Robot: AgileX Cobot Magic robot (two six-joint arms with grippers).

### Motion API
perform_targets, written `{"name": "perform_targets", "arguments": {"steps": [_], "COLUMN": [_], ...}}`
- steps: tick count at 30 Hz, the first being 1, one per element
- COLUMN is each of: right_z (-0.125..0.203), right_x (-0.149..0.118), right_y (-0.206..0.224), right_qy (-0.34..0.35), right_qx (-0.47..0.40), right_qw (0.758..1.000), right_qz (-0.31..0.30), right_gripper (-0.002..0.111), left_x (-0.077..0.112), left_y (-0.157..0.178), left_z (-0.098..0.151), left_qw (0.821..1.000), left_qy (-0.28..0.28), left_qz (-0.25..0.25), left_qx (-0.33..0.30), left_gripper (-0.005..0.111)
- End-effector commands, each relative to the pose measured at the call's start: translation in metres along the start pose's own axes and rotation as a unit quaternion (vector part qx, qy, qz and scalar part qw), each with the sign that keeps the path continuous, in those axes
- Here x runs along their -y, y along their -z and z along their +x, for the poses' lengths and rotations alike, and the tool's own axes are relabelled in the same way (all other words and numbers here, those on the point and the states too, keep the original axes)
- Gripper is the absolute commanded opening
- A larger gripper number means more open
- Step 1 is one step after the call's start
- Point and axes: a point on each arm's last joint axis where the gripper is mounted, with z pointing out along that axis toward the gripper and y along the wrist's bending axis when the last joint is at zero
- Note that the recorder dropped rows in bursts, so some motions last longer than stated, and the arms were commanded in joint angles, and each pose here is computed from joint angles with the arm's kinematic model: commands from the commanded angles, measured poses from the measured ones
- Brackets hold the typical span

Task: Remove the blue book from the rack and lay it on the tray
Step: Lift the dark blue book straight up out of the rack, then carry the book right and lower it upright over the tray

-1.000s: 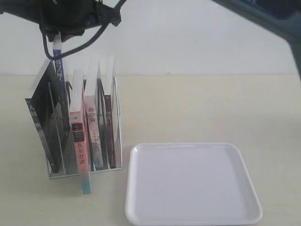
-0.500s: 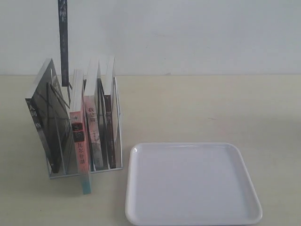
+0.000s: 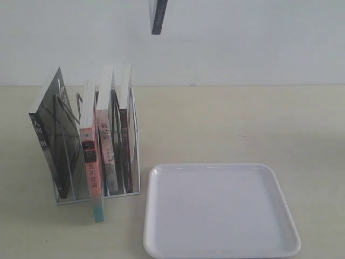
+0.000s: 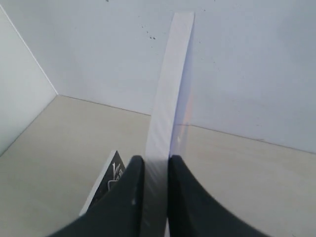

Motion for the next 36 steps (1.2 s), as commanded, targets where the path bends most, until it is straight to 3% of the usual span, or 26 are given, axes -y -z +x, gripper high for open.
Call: {"name": "perform_targets", "arguments": {"steps": [1, 7, 21, 36], "right_z": [-0.010, -0.005, 0.039, 0.105], "right_x": [0.007, 0.005, 0.030, 0.052], "right_y": [0.031, 0.029, 0.029, 0.009], "right_qy": [0.000, 0.009, 0.022, 0.020], "right_qx": [0.041, 0.026, -0.038, -0.130], "right_qw": [0.999, 0.999, 0.999, 0.987], "right_qz": [-0.026, -0.033, 0.027, 0.094], "right_gripper": [0.000, 0.000, 0.000, 0.000], "left_x": [0.000, 0.000, 0.000, 0.000], "left_y": [0.000, 0.000, 0.000, 0.000], "left_z": [0.000, 0.000, 0.000, 0.000], "left_qw": [1.000, 1.000, 1.000, 1.000], "left_qy": [0.001, 0.001, 0.001, 0.001], "left_qz": [0.000, 0.000, 0.000, 0.000], "left_qx": [0.004, 0.004, 0.004, 0.004], "left_gripper": [0.004, 0.004, 0.004, 0.004]}}
